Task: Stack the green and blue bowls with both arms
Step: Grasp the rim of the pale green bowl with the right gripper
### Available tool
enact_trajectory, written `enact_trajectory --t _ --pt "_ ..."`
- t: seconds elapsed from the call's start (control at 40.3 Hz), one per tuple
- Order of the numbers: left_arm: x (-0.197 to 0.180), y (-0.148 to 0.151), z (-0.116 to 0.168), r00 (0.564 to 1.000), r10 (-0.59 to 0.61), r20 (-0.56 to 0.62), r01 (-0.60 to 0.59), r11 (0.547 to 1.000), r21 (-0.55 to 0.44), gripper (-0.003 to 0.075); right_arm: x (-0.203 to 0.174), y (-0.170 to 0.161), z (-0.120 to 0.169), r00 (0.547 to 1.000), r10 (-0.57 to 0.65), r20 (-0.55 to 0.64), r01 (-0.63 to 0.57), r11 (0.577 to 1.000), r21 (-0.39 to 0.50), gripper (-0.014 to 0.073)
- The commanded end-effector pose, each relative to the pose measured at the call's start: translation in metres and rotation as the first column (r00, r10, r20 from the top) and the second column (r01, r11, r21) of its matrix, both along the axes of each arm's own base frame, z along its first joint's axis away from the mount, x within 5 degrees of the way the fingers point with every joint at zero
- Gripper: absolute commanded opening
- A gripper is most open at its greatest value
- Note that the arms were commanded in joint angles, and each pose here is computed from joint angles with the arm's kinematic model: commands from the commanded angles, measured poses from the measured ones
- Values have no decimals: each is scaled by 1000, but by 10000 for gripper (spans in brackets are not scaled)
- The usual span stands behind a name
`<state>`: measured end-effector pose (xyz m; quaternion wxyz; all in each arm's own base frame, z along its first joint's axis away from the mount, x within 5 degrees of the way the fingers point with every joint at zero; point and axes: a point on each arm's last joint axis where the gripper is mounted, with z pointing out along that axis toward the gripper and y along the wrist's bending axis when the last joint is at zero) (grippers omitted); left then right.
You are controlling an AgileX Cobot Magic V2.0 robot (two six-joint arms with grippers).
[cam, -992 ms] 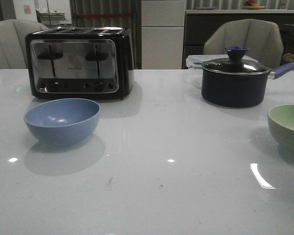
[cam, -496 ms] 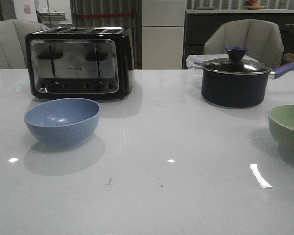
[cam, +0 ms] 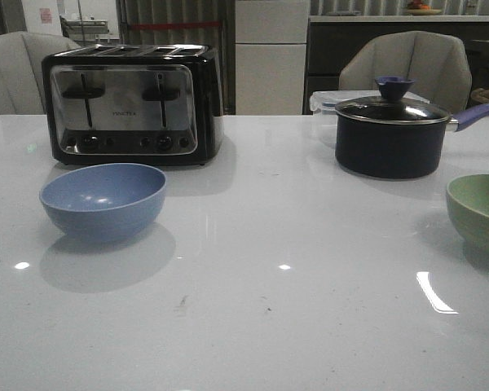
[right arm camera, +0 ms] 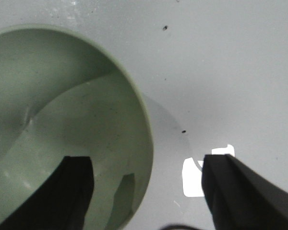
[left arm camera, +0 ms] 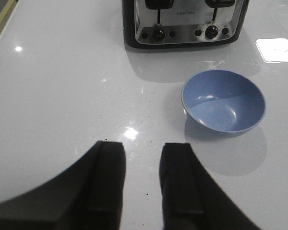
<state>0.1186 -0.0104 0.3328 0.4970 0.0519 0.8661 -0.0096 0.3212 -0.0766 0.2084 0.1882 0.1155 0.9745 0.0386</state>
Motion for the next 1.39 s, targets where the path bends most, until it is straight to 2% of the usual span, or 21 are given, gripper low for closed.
enact_trajectory --t 0.0,0.273,0.496,0.694,0.893,1.165,1.364 --pt "4 0 17 994 -1 107 2 1000 -9 226 11 -4 11 998 -2 57 2 1000 -7 544" --pt "4 0 17 994 -1 107 2 1000 -9 162 19 -4 4 999 -12 40 11 1000 19 212" --pt "4 0 17 994 -1 107 2 1000 -9 122 22 -1 10 999 -3 50 2 1000 25 73" --pt "4 0 17 994 -1 109 2 1000 -9 93 19 26 36 989 92 119 -92 996 -3 66" --pt "4 0 17 994 -1 109 2 1000 -9 93 10 89 63 945 269 185 -271 962 -14 66" --pt "4 0 17 994 -1 109 2 1000 -9 93 -1 177 54 868 467 169 -483 873 64 67" --pt "4 0 17 994 -1 109 2 1000 -9 93 1 213 29 840 525 136 -538 837 97 70"
